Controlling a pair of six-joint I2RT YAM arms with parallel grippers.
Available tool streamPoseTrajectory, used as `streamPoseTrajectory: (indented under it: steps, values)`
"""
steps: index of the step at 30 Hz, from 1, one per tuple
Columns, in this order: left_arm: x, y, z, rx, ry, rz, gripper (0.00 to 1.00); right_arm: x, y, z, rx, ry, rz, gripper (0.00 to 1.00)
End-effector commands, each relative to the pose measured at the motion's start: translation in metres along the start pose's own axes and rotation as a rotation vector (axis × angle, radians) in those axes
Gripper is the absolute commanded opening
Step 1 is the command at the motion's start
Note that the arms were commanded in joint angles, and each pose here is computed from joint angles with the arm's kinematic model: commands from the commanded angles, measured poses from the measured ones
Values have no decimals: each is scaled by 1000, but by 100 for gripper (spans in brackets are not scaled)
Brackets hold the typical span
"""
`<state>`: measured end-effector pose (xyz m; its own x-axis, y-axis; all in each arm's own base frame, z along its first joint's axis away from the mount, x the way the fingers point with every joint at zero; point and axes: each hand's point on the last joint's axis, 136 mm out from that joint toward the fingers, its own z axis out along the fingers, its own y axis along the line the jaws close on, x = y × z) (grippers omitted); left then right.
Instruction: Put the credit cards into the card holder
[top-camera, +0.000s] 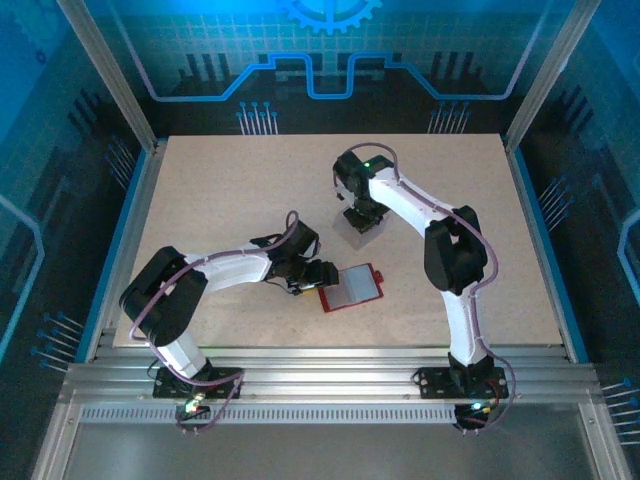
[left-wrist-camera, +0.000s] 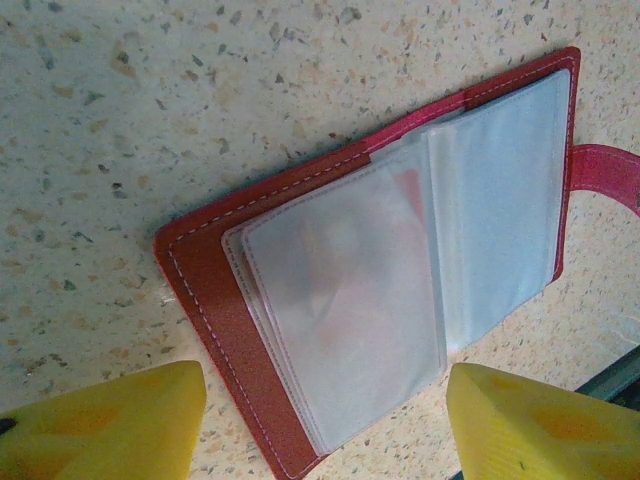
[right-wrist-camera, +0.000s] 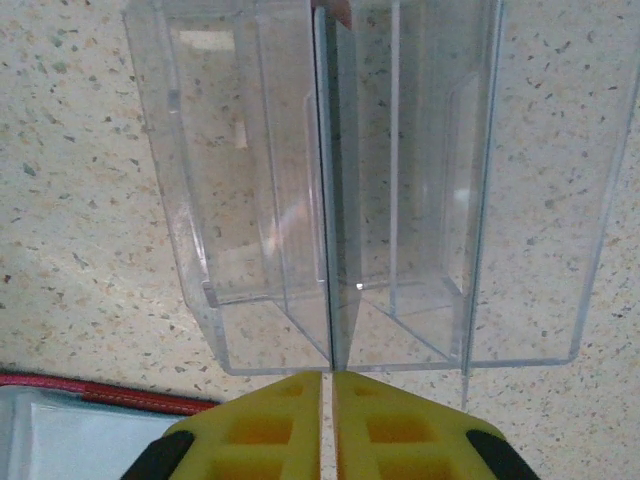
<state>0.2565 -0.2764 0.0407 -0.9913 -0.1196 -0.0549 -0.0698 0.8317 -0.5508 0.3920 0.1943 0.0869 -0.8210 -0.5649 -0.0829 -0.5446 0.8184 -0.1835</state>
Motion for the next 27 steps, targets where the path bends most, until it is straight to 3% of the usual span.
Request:
streamPoseTrajectory:
  steps: [1,5,12,27]
  values:
    - [8,4,6,-2,39,-6,67,5,12,3,-33,31,-33,9]
    - [8,4,7,-3,42,-8,67,4,11,1,-33,26,-33,8]
    - [6,2,6,3,40,-5,67,6,10,4,-25,43,-38,17]
    - [7,3,9,-1,49,-8,67,13,10,12,-25,79,-48,17]
